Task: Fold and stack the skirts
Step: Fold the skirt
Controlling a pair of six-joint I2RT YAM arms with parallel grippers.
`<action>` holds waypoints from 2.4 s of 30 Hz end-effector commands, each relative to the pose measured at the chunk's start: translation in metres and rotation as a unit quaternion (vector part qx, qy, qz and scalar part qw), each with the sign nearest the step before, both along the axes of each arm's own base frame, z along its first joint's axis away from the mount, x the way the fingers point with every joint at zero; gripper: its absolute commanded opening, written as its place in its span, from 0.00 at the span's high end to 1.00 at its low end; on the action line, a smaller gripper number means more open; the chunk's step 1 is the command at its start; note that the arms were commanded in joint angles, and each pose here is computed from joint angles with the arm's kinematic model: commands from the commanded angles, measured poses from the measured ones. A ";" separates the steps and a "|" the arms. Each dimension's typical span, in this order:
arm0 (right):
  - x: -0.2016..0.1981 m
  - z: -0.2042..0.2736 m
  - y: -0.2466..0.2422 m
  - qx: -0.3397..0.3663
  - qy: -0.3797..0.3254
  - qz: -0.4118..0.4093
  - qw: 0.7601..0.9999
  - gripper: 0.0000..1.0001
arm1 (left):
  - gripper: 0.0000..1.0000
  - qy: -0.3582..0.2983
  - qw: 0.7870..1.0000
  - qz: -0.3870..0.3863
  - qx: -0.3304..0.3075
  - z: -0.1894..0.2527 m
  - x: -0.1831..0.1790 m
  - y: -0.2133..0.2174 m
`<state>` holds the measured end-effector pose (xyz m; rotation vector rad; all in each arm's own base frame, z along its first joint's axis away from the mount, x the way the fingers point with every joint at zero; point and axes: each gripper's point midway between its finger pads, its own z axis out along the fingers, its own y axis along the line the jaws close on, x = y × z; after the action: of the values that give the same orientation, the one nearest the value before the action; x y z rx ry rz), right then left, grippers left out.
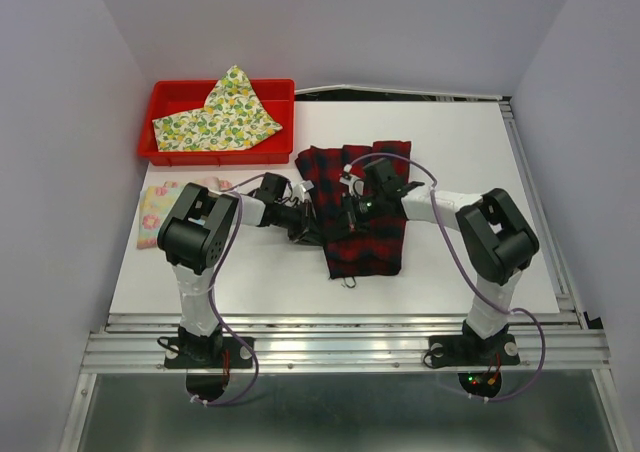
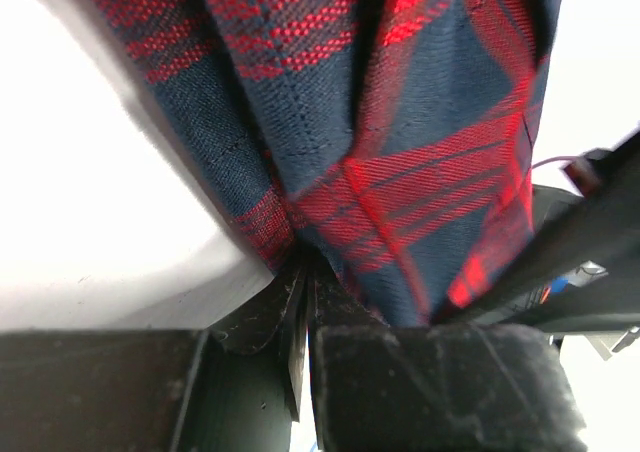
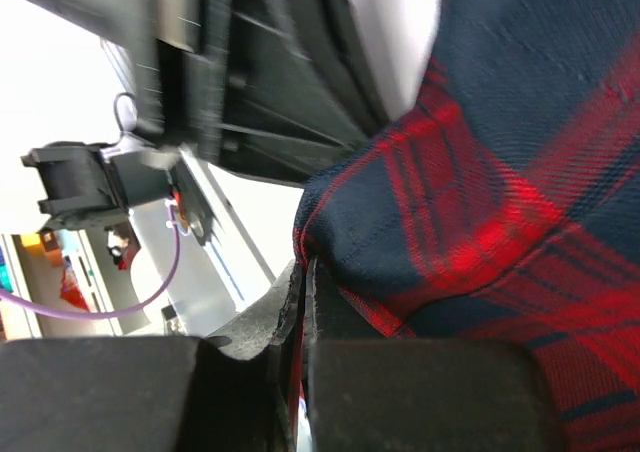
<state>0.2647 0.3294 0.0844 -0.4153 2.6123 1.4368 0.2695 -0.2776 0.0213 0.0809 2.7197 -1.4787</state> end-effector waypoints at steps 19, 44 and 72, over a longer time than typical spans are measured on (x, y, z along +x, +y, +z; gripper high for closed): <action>-0.028 -0.044 0.000 -0.005 0.038 0.034 0.999 0.99 | 0.78 -0.026 0.998 0.018 0.059 -0.013 0.015 0.020; -0.018 -0.104 -0.007 -0.034 0.109 0.014 0.993 0.71 | 0.83 -0.135 0.979 -0.128 -0.088 0.075 -0.041 -0.028; 0.024 0.011 -0.071 0.001 -0.002 0.033 0.999 0.47 | 1.00 0.020 0.999 -0.022 0.041 -0.041 -0.031 0.003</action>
<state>0.3206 0.2806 0.0692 -0.2741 2.6169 1.5109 0.2261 -0.2930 0.0253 0.2195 2.7222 -1.6707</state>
